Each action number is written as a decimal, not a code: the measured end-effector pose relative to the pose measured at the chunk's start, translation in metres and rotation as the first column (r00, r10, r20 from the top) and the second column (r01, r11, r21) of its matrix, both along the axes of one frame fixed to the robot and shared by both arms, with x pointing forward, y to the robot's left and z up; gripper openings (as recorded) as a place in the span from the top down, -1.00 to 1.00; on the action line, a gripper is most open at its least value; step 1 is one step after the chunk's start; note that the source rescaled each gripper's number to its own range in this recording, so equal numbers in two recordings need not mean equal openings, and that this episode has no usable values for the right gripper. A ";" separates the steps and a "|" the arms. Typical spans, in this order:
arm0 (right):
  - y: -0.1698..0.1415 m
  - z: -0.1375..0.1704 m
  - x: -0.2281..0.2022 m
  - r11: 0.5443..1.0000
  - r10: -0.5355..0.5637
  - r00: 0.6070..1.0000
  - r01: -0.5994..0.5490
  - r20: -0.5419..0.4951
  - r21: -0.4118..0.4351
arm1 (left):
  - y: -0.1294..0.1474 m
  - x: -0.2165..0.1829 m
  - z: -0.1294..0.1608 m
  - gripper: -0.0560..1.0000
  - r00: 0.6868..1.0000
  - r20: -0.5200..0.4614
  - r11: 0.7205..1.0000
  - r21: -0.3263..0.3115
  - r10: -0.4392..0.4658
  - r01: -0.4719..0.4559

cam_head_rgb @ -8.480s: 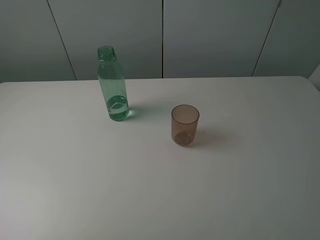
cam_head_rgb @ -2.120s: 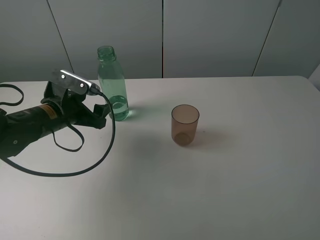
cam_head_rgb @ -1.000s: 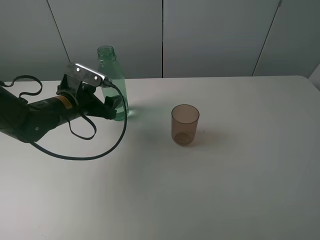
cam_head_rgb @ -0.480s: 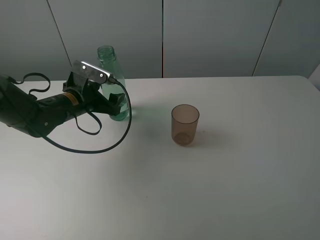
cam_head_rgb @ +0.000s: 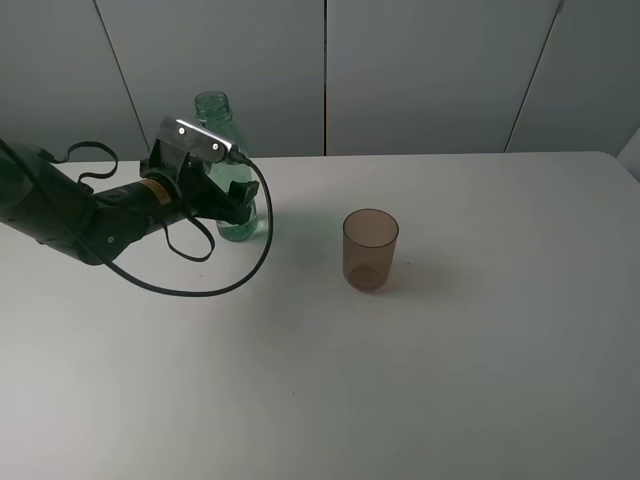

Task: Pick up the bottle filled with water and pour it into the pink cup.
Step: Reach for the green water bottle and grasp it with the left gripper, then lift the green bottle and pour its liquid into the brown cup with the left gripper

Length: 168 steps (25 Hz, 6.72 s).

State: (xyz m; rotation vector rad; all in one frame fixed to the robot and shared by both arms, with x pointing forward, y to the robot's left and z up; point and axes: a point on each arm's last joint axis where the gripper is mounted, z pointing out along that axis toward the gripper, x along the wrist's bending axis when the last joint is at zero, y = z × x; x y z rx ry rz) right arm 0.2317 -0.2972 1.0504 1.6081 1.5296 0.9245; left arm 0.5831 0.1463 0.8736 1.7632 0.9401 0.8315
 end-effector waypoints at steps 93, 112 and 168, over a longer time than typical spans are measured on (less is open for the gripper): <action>0.000 0.000 0.000 1.000 0.000 1.000 0.000 0.000 0.000 | -0.104 0.007 0.058 0.89 0.787 0.002 0.505 0.768 -0.617 0.394; 0.000 0.000 0.000 1.000 0.000 1.000 0.000 0.000 0.000 | -0.102 0.013 0.063 0.89 0.707 0.051 0.295 0.928 -0.706 0.228; 0.000 0.000 0.000 1.000 0.000 1.000 0.000 0.000 0.000 | -0.111 0.014 0.080 0.89 0.633 0.147 0.083 0.988 -0.760 -0.129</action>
